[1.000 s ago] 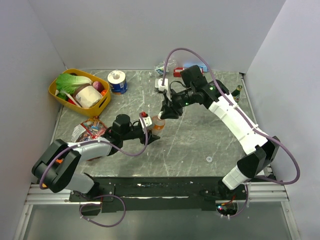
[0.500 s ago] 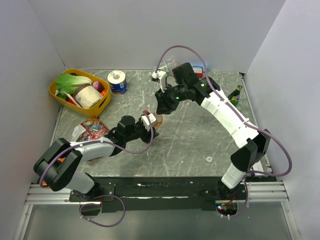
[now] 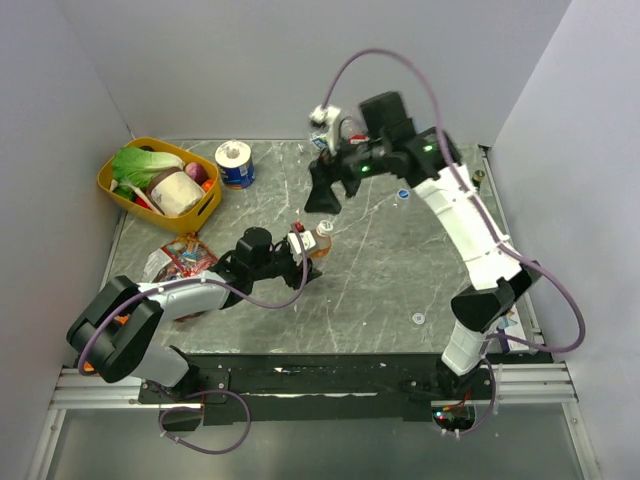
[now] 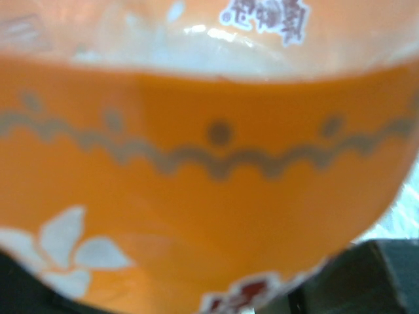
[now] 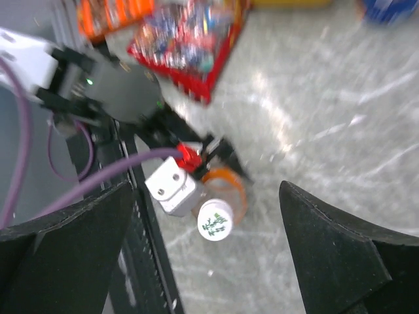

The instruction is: Screw on the bottle caps

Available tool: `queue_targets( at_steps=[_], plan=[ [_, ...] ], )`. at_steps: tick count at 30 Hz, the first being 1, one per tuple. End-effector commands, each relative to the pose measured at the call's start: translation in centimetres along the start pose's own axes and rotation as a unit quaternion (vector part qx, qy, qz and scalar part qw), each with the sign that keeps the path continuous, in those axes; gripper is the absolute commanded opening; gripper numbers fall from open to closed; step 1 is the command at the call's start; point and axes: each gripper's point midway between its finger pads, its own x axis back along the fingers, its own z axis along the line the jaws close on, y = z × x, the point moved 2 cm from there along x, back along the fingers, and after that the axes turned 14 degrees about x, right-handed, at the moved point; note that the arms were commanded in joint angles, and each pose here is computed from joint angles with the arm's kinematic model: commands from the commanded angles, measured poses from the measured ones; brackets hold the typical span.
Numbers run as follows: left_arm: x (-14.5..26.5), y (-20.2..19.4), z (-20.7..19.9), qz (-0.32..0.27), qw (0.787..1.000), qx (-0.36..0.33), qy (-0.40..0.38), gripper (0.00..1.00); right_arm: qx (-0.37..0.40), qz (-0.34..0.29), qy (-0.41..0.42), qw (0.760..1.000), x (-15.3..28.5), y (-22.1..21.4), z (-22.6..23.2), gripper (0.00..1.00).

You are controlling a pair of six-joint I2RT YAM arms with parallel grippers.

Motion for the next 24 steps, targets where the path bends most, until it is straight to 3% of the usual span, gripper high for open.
queue_targets(
  at_steps=[1, 2, 4, 7, 10, 12, 18, 24],
  plan=[
    [0.2, -0.2, -1.3, 0.026, 0.997, -0.024, -0.071, 0.01, 0.060, -0.082, 0.011, 0.995, 5.3, 3.8, 1.4, 0.99],
    [0.3, 0.1, -1.6, 0.027, 0.996, -0.030, -0.085, 0.01, 0.082, -0.086, 0.016, 0.993, 6.1, 3.6, 2.3, 0.99],
    [1.2, -0.2, -2.2, 0.039, 0.990, -0.050, -0.128, 0.01, 0.204, -0.082, 0.057, 0.974, 6.6, 2.0, 4.1, 0.99],
    [2.6, -1.3, -3.0, 0.073, 0.974, -0.094, -0.194, 0.01, 0.327, -0.028, 0.069, 0.942, 6.5, -2.3, 5.2, 0.95],
    [3.1, -1.4, -3.0, 0.097, 0.955, -0.151, -0.236, 0.01, 0.422, 0.008, 0.097, 0.901, 6.0, -5.2, 6.0, 0.82],
    [3.9, -1.9, -3.3, 0.126, 0.947, -0.148, -0.257, 0.01, 0.473, 0.013, 0.120, 0.873, 5.5, -6.3, 6.9, 0.75],
    [4.4, -1.5, -3.7, 0.136, 0.934, -0.174, -0.282, 0.01, 0.553, 0.006, 0.157, 0.818, 3.8, -7.3, 8.8, 0.74],
    [4.4, -0.6, -3.7, 0.131, 0.932, -0.180, -0.285, 0.01, 0.582, -0.017, 0.158, 0.797, 2.6, -6.8, 9.6, 0.70]
  ],
)
